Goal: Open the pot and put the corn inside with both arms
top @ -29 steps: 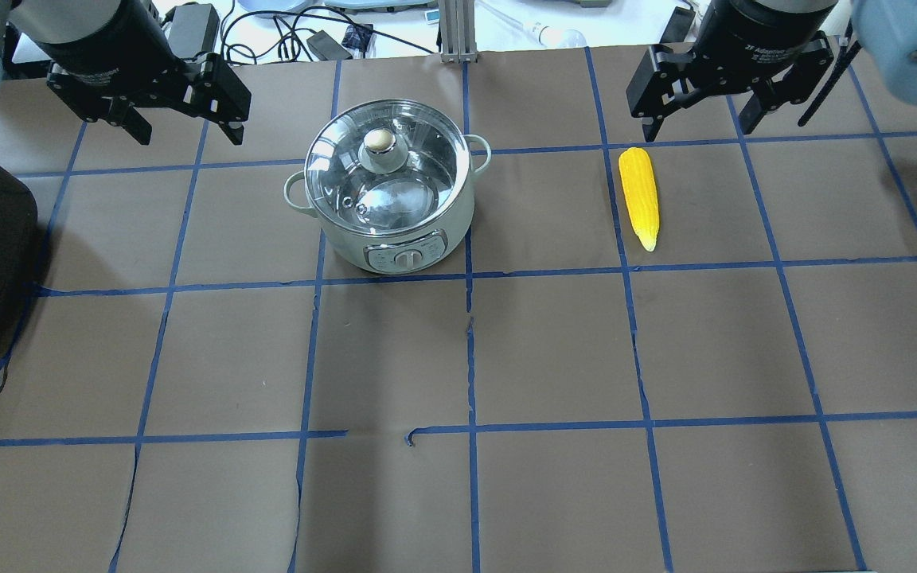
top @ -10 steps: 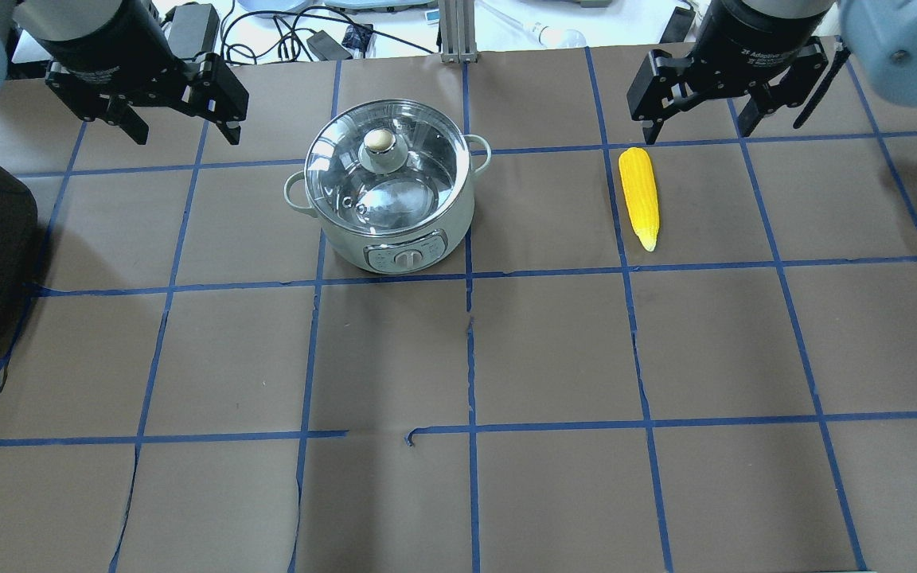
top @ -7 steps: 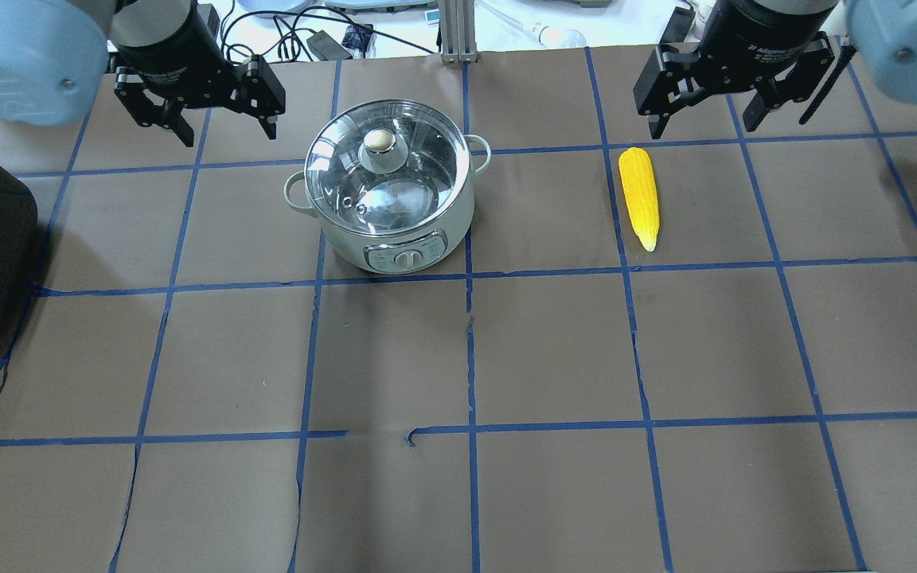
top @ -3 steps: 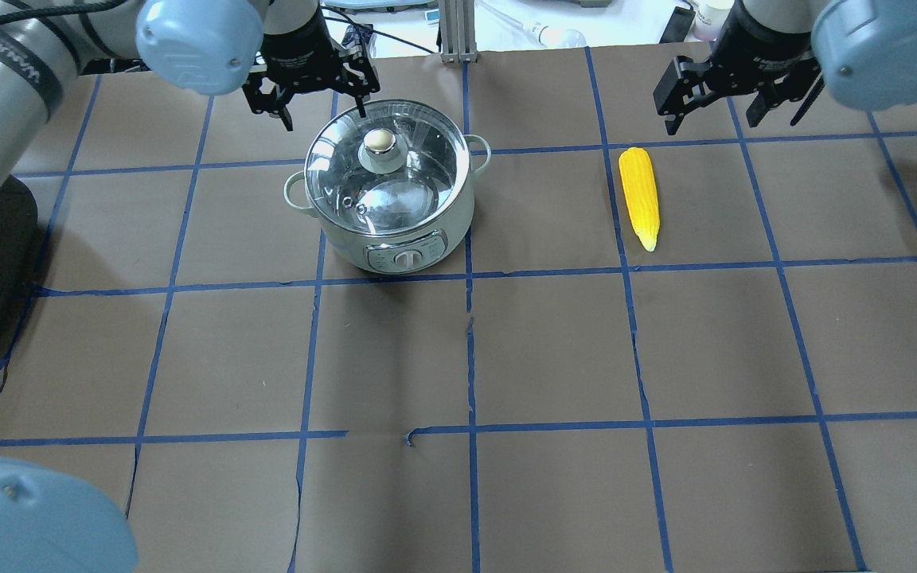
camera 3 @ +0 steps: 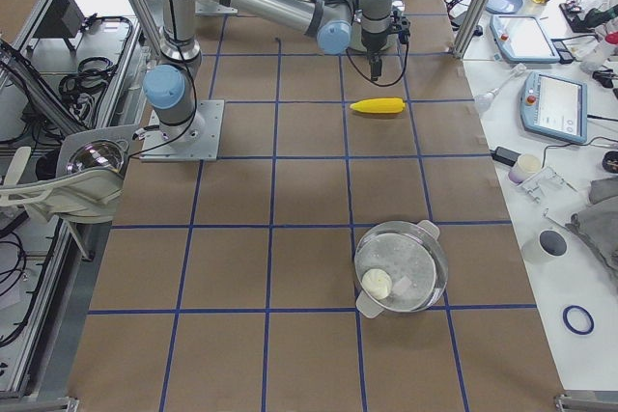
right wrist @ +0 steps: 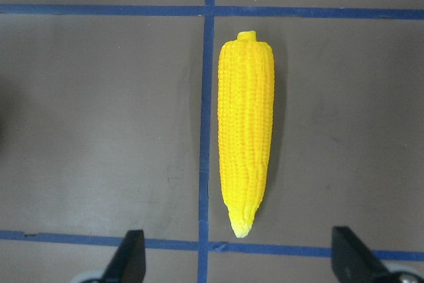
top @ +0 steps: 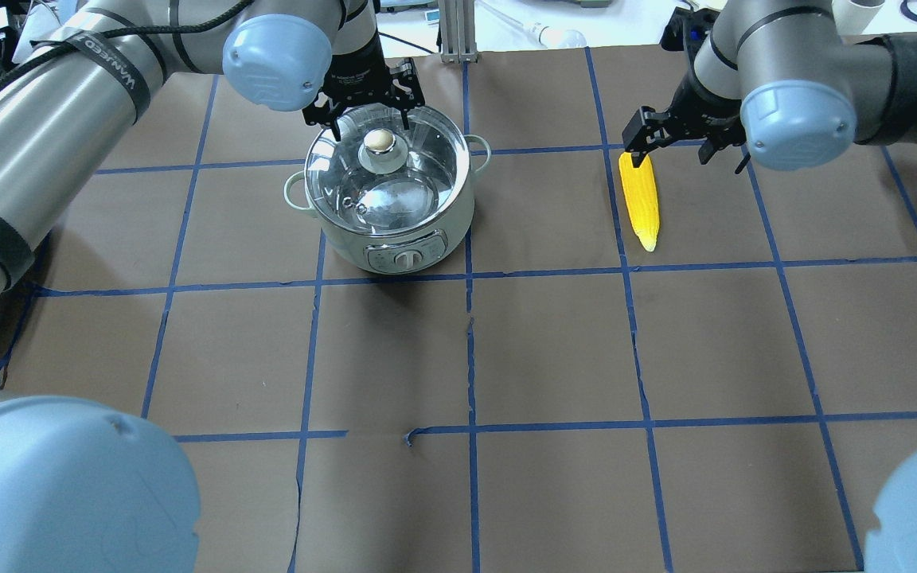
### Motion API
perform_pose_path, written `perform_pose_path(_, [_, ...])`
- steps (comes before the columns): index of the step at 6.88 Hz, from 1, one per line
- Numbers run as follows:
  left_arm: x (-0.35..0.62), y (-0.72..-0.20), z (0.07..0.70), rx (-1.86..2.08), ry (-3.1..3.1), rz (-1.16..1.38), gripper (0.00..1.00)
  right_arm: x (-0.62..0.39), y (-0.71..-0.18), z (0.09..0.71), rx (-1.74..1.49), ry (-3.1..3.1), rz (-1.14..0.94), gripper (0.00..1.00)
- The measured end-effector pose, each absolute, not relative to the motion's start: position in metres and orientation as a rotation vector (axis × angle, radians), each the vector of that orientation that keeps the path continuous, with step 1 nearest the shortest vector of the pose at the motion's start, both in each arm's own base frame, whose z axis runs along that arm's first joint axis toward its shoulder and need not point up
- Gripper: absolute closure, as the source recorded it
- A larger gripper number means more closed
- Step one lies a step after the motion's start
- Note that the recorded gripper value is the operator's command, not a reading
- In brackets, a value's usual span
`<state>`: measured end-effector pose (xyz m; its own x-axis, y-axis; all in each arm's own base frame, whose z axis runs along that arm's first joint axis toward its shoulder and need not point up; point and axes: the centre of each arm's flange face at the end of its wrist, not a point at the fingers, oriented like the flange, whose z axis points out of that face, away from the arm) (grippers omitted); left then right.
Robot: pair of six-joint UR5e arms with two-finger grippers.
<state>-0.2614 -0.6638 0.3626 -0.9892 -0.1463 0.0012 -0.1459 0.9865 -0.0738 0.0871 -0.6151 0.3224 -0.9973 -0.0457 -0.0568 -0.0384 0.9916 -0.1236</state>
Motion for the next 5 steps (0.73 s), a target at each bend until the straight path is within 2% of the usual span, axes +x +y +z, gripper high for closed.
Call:
perform_pose_path(1, [-0.263,-0.666,0.352,-0.197,3.126,-0.095,0.01,0.086,-0.622,0.300,-0.066,3.076,-0.197,0.00])
perform_pose_path(2, [-0.264,-0.667,0.346,-0.180,3.125,-0.081,0.15,0.083,-0.628,0.284,-0.055,3.098,-0.198,0.00])
perform_pose_path(3, [-0.265,-0.667,0.344,-0.172,3.124,-0.075,0.45,0.081,-0.635,0.270,-0.036,3.118,-0.196,0.00])
perform_pose_path(4, [-0.265,-0.667,0.343,-0.169,3.124,-0.072,0.57,0.079,-0.644,0.254,-0.031,3.125,-0.205,0.00])
perform_pose_path(5, [-0.265,-0.667,0.342,-0.168,3.124,-0.070,0.85,0.079,-0.650,0.239,-0.027,3.125,-0.205,0.00])
